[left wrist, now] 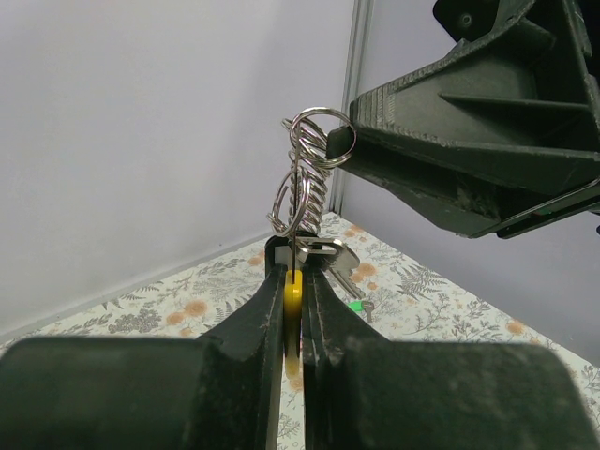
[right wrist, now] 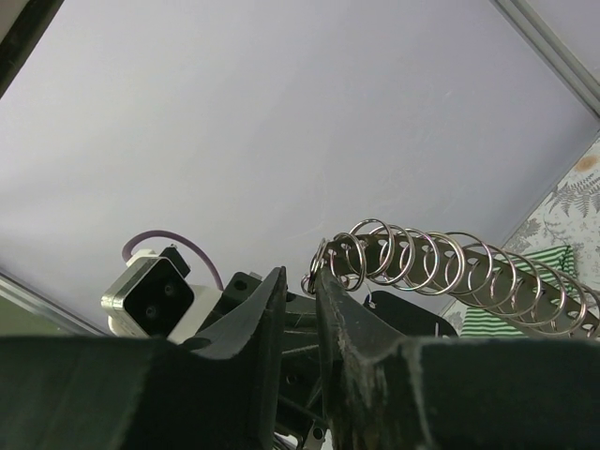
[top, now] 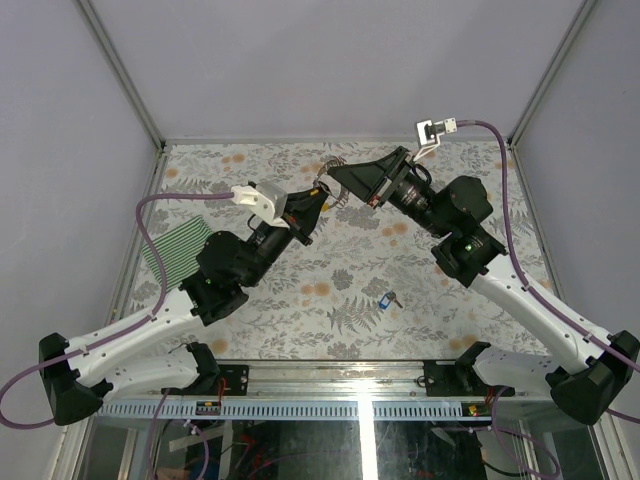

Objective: Put the keys on the keyring

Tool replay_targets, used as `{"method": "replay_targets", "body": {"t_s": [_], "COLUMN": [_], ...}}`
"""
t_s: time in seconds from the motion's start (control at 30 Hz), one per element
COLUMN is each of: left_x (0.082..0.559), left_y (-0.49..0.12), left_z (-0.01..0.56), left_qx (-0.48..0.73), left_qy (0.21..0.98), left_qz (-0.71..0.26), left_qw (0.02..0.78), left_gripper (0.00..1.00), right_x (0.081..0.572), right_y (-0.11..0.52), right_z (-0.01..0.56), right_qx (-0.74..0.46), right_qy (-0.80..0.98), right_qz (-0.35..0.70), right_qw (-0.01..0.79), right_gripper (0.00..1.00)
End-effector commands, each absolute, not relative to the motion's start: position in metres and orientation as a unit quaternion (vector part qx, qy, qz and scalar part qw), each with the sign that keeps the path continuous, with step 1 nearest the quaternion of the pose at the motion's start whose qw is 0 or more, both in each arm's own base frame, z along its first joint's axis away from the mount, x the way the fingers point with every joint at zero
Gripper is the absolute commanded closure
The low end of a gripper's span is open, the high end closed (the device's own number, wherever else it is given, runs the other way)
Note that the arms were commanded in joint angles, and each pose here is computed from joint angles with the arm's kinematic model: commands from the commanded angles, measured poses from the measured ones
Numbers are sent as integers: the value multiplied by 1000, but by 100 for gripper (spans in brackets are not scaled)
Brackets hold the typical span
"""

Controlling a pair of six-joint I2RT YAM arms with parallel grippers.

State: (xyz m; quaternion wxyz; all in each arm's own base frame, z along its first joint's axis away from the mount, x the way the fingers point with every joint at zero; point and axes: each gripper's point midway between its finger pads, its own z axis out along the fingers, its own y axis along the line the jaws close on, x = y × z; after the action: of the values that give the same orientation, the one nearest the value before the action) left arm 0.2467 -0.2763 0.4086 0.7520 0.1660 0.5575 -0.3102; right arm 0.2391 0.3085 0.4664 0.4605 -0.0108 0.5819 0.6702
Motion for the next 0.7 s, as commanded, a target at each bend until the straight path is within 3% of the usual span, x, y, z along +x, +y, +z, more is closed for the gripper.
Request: {"method": "replay_targets", "body": {"t_s": [0.0, 0.13, 0.4, 0.67], "left_x": [240, 240, 238, 234], "left_y": [-273, -274, -273, -273], "left_z": [441, 441, 439, 426], "left_qx": [154, 155, 162, 187], "left_qy": [524, 524, 529, 552], "left_qz": [-325, -326, -322, -311], "left_qw": [772, 771, 768, 751], "left_gripper": [100, 100, 100, 97], "right_x": [236, 238, 239, 235], "right_y": [305, 305, 303, 297], "right_z": [498, 495, 493, 493], "right_qx": [-20, -19, -27, -105], "right_qy": [547, 551, 552, 547], "right_qz": [677, 672, 660, 595], "right_qw": [492, 495, 509, 579], "right_gripper": [76, 80, 100, 100]}}
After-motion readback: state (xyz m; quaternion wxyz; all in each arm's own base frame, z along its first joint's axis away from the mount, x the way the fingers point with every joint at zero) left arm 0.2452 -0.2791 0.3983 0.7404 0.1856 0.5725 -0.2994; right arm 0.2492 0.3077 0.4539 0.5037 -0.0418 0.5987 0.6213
